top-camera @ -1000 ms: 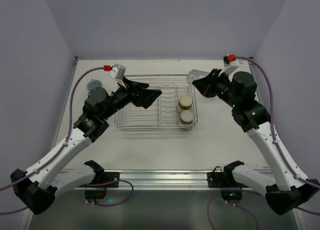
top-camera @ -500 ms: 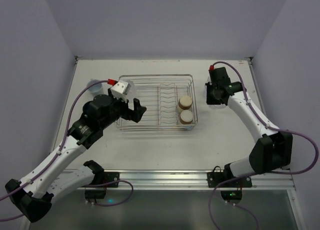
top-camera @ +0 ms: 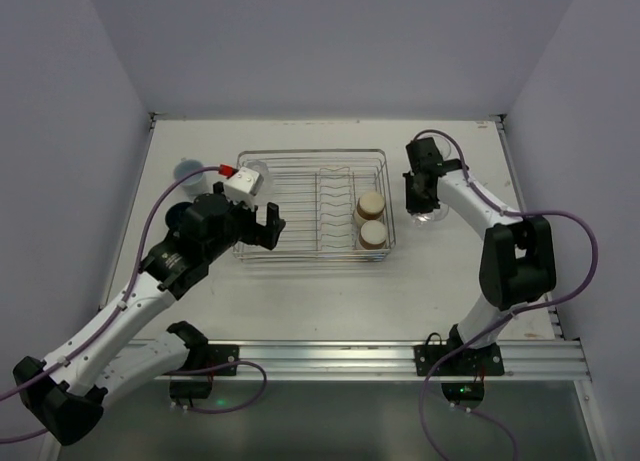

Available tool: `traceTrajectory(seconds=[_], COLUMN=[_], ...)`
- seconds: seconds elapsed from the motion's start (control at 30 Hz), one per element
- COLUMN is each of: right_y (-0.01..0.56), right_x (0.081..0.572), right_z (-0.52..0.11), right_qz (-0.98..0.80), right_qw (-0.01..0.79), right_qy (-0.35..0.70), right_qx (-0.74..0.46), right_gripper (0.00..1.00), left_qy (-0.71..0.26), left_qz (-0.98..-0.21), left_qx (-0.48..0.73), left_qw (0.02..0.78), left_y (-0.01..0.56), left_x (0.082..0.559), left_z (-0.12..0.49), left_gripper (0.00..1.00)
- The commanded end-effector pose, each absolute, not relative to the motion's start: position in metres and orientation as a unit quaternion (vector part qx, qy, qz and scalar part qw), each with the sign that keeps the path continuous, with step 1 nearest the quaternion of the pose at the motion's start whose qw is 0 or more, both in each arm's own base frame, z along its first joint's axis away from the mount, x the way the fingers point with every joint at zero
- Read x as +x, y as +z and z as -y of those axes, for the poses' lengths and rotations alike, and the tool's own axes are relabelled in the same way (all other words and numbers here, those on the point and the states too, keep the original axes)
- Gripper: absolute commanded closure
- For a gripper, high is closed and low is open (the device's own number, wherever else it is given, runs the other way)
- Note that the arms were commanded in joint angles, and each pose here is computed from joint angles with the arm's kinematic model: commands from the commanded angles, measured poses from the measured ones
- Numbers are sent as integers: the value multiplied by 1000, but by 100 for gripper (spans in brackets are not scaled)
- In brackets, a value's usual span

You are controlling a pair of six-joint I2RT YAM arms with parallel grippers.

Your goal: Unload the cups from the dish rack

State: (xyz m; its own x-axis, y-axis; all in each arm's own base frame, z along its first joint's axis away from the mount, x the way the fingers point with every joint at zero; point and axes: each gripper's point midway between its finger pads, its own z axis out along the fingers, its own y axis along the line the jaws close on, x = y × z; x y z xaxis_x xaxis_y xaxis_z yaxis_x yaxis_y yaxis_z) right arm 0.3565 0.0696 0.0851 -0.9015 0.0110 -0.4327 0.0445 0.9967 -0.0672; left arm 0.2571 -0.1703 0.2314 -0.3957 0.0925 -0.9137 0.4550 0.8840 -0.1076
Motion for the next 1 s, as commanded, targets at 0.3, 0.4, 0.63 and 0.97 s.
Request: traceTrajectory(seconds=[0.3,0.4,0.63,0.97], right_y=[72,79,98,176], right_x=[368,362,347,330], right_z=[-84,-83,-94,-99], right_qz=[-974,-972,-965,-933], right_qw=[225,235,261,359], right_qy=[-4,-6,-2,37], right_qx=[11,13,5,13], right_gripper=[77,74,63,40], left_qy=[-126,-135,-150,-158], left_qz=[-848,-849,-839,-823], left_qx=[171,168,155,119], left_qw=[485,482,499,533], left_y=[204,206,230,274], left_x=[274,275,279,300], left_z=[170,174,179,186], left_gripper=[0,0,0,0])
